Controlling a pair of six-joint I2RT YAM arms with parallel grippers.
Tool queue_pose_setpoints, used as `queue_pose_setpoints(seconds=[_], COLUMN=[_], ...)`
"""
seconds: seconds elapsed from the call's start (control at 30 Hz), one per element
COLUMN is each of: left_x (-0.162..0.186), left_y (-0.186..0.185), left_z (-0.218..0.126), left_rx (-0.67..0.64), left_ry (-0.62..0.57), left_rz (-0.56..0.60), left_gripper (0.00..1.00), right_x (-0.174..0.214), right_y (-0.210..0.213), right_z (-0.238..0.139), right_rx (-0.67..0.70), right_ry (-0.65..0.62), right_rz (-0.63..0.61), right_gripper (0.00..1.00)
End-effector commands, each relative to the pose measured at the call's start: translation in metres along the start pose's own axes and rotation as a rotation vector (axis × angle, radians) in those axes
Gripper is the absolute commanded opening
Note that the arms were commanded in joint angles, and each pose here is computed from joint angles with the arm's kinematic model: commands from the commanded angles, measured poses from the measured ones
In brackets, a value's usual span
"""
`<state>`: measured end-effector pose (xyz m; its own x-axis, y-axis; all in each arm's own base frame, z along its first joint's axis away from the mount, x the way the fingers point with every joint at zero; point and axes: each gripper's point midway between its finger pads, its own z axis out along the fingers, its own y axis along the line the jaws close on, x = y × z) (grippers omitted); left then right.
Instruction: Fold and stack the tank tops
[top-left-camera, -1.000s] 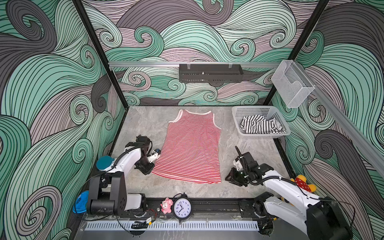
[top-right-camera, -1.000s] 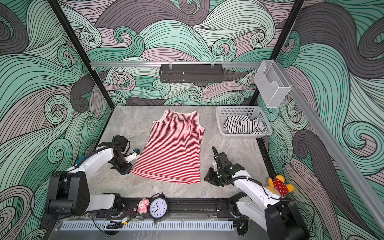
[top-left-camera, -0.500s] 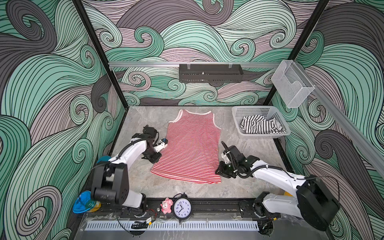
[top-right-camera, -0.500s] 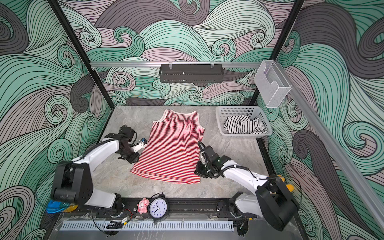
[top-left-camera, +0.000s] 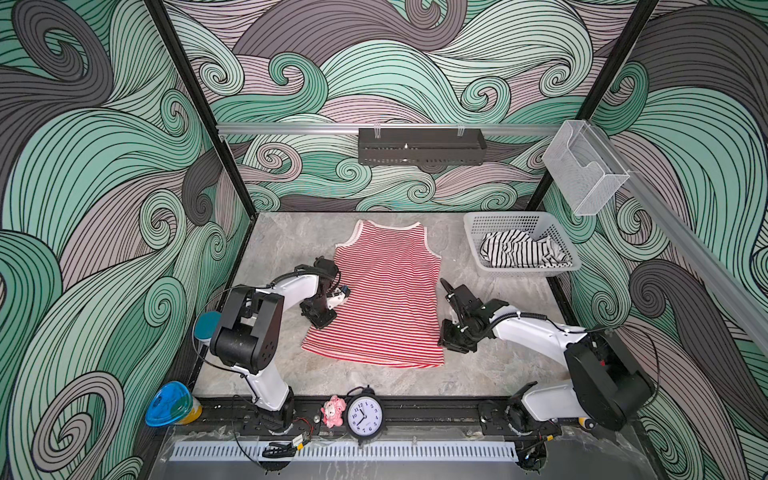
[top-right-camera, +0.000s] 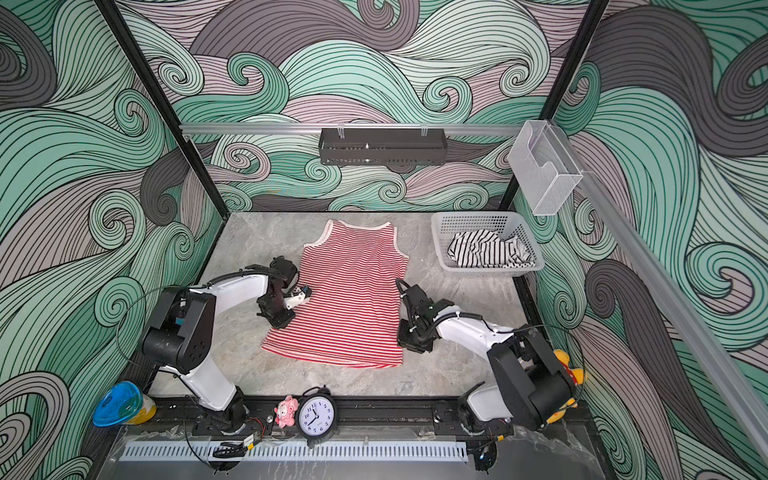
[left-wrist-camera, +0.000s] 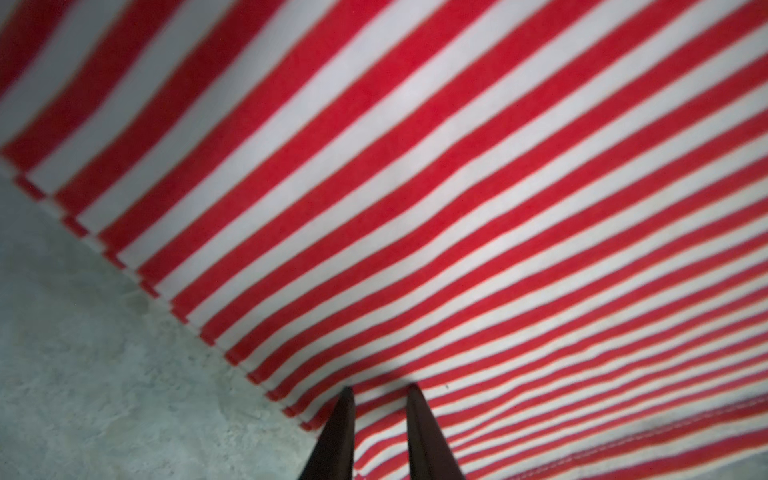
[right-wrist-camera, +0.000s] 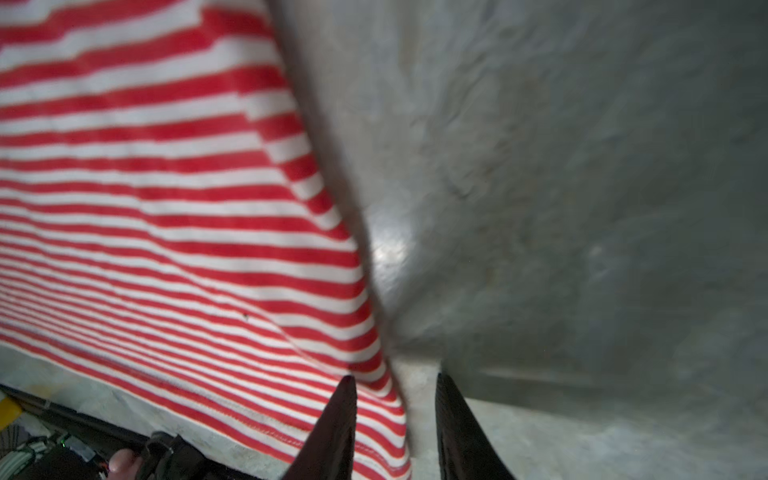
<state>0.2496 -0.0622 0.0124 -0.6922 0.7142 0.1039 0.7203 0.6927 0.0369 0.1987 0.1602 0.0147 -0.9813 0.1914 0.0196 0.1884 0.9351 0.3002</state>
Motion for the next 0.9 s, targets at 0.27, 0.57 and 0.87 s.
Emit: queue_pose_setpoints(seconds=[0.27, 0.57, 0.87], left_x=[0.021, -0.077, -0.223], left_y=[-0.038, 0.04, 0.121], left_z=[-0.022, -0.075, -0.092], left_rx=[-0.027, -0.301, -0.346], left_ry=[0.052, -0.177, -0.36], left_rz=[0.036, -0.066, -0.097], left_gripper=[0.27, 0.35, 0.37], right_x=[-0.06, -0.001, 0.035], right_y=[0.026, 0.082, 0.075], right_z=[-0.027, -0.02, 0.01], right_rx=[-0.01, -0.137, -0.166], right_ry=[-0.027, 0.0, 0.026], right_rz=[-0.107, -0.21, -0.15], right_gripper=[0.39, 0.47, 0.6])
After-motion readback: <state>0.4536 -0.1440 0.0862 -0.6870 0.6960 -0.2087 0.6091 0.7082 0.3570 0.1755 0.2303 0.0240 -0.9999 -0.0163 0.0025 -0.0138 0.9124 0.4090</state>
